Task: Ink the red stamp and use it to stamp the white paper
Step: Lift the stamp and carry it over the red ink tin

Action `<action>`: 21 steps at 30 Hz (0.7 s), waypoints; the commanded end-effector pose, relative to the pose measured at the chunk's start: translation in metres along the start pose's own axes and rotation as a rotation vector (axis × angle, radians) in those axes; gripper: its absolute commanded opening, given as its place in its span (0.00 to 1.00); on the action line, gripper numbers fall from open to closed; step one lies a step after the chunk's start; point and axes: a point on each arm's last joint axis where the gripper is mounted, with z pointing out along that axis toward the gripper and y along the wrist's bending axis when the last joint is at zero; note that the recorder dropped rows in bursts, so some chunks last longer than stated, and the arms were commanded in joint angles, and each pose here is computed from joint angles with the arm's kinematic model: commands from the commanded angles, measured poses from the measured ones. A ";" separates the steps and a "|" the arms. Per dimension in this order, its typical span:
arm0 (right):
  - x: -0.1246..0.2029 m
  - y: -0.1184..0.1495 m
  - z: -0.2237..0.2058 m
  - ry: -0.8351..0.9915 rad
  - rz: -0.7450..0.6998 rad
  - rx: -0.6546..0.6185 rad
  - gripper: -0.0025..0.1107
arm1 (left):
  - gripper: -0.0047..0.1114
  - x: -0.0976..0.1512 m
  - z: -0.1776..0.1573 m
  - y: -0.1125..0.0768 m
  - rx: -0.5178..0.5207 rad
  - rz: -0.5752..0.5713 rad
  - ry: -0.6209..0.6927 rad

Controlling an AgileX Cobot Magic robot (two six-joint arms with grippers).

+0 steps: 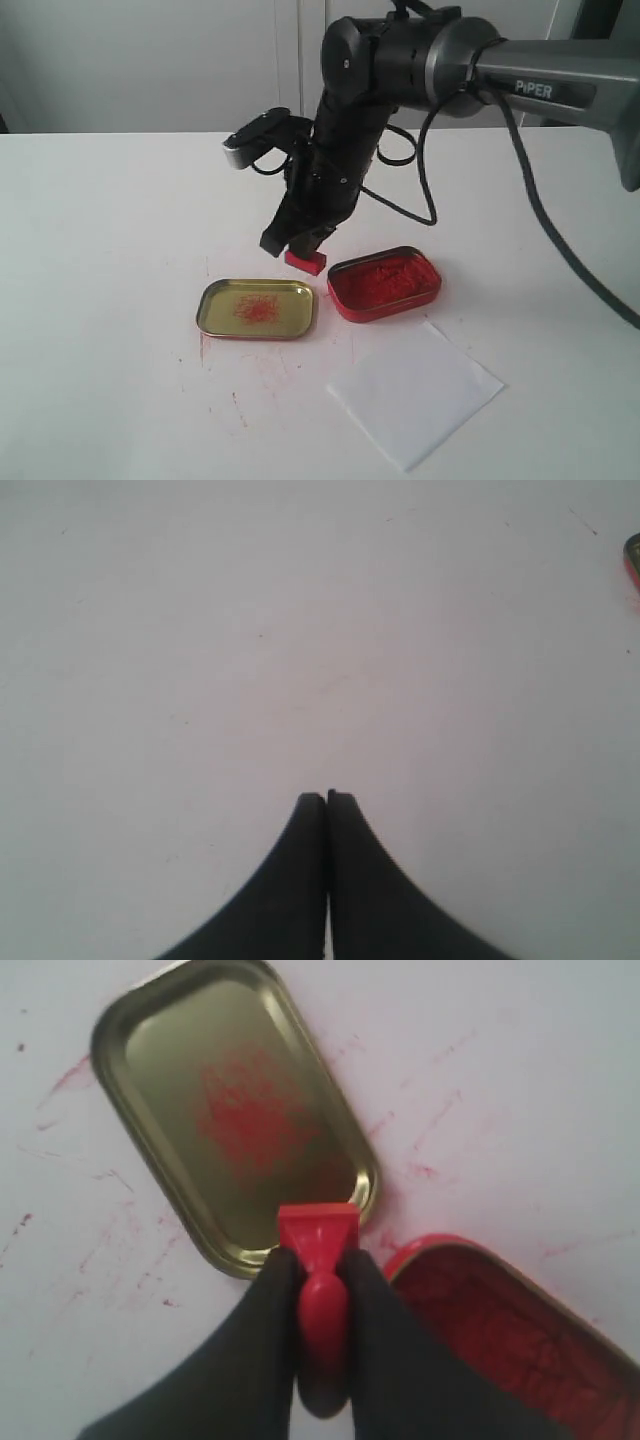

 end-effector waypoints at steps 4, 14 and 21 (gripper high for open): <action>0.024 -0.043 -0.014 0.068 0.239 0.077 0.02 | 0.04 0.002 0.001 -0.001 0.009 -0.002 0.003; 0.054 -0.070 0.000 0.098 0.458 0.126 0.02 | 0.04 0.002 0.001 -0.001 0.009 -0.002 0.003; 0.062 -0.072 0.014 0.064 0.554 0.170 0.02 | 0.04 0.002 0.001 -0.001 0.009 -0.002 0.003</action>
